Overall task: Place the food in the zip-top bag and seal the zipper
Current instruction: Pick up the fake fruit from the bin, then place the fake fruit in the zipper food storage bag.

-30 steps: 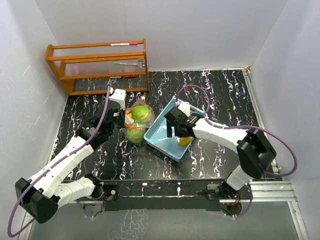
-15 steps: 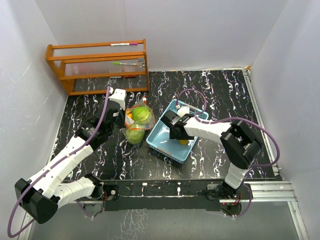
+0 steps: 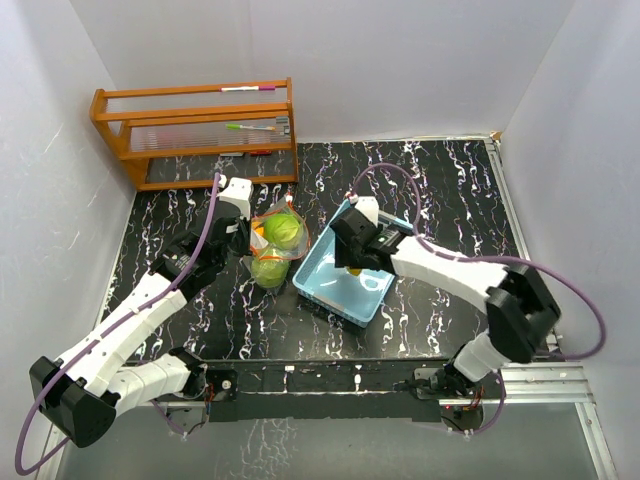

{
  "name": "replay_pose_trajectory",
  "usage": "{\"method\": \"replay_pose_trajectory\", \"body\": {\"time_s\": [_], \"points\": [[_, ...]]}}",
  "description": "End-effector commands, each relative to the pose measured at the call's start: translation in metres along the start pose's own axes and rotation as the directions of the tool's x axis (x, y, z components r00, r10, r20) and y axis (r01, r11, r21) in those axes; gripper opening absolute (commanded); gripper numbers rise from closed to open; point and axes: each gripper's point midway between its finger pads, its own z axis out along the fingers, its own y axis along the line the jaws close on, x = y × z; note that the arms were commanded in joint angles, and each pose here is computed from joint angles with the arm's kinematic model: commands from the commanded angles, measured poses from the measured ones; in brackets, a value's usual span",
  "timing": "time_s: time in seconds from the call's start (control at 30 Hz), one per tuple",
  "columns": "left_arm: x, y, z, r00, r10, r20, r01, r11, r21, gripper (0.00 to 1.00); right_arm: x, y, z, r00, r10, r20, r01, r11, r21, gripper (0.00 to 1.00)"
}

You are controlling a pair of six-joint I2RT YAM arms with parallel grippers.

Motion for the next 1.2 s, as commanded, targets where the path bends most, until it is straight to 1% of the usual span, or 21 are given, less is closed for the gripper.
{"method": "replay_pose_trajectory", "body": {"time_s": [0.0, 0.1, 0.17, 0.23, 0.4, 0.67, 0.8, 0.93, 0.97, 1.03, 1.17], "points": [[-0.011, 0.002, -0.003, 0.999, -0.011, 0.035, 0.012, 1.000, -0.004, 0.00, -0.058, 0.074, -0.086, 0.968, -0.054, 0.245, 0.156, 0.894, -0.420, 0.17], [-0.012, 0.002, -0.003, 0.999, -0.013, 0.035, 0.013, 1.000, -0.003, 0.00, -0.068, 0.106, -0.142, 0.938, -0.023, 0.346, 0.249, 0.739, -0.626, 0.17], [-0.011, 0.000, -0.002, 0.999, -0.016, 0.031, 0.016, 1.000, 0.004, 0.00, -0.072, 0.120, -0.170, 0.925, -0.003, 0.380, 0.290, 0.653, -0.700, 0.17], [-0.012, -0.002, -0.002, 0.999, -0.021, 0.029, 0.020, 1.000, 0.014, 0.00, -0.078, 0.129, -0.179, 0.916, 0.011, 0.401, 0.305, 0.630, -0.714, 0.17], [-0.013, -0.006, -0.002, 0.999, -0.029, 0.026, 0.028, 0.999, 0.034, 0.00, -0.098, 0.155, -0.171, 0.906, 0.010, 0.424, 0.322, 0.634, -0.703, 0.17], [-0.022, -0.011, -0.011, 0.998, -0.051, 0.043, 0.047, 0.996, 0.072, 0.00, -0.113, 0.180, -0.122, 0.932, -0.022, 0.361, 0.259, 0.739, -0.622, 0.18], [-0.026, -0.015, -0.016, 0.996, -0.066, 0.052, 0.061, 0.993, 0.098, 0.00, -0.124, 0.182, -0.104, 0.932, -0.022, 0.362, 0.236, 0.795, -0.559, 0.18], [-0.026, -0.019, -0.021, 0.995, -0.083, 0.049, 0.076, 0.989, 0.130, 0.00, -0.126, 0.185, -0.077, 0.934, -0.042, 0.356, 0.224, 0.843, -0.489, 0.18], [-0.025, -0.020, -0.022, 0.995, -0.086, 0.048, 0.078, 0.988, 0.133, 0.00, -0.123, 0.186, -0.068, 0.938, -0.053, 0.343, 0.222, 0.851, -0.477, 0.21], [-0.024, -0.019, -0.024, 0.995, -0.086, 0.049, 0.079, 0.988, 0.133, 0.00, -0.119, 0.189, -0.062, 0.942, -0.060, 0.329, 0.219, 0.855, -0.470, 0.36], [-0.021, -0.017, -0.023, 0.995, -0.085, 0.044, 0.079, 0.989, 0.125, 0.00, -0.118, 0.192, -0.068, 0.937, -0.051, 0.344, 0.223, 0.848, -0.482, 0.71]]}}
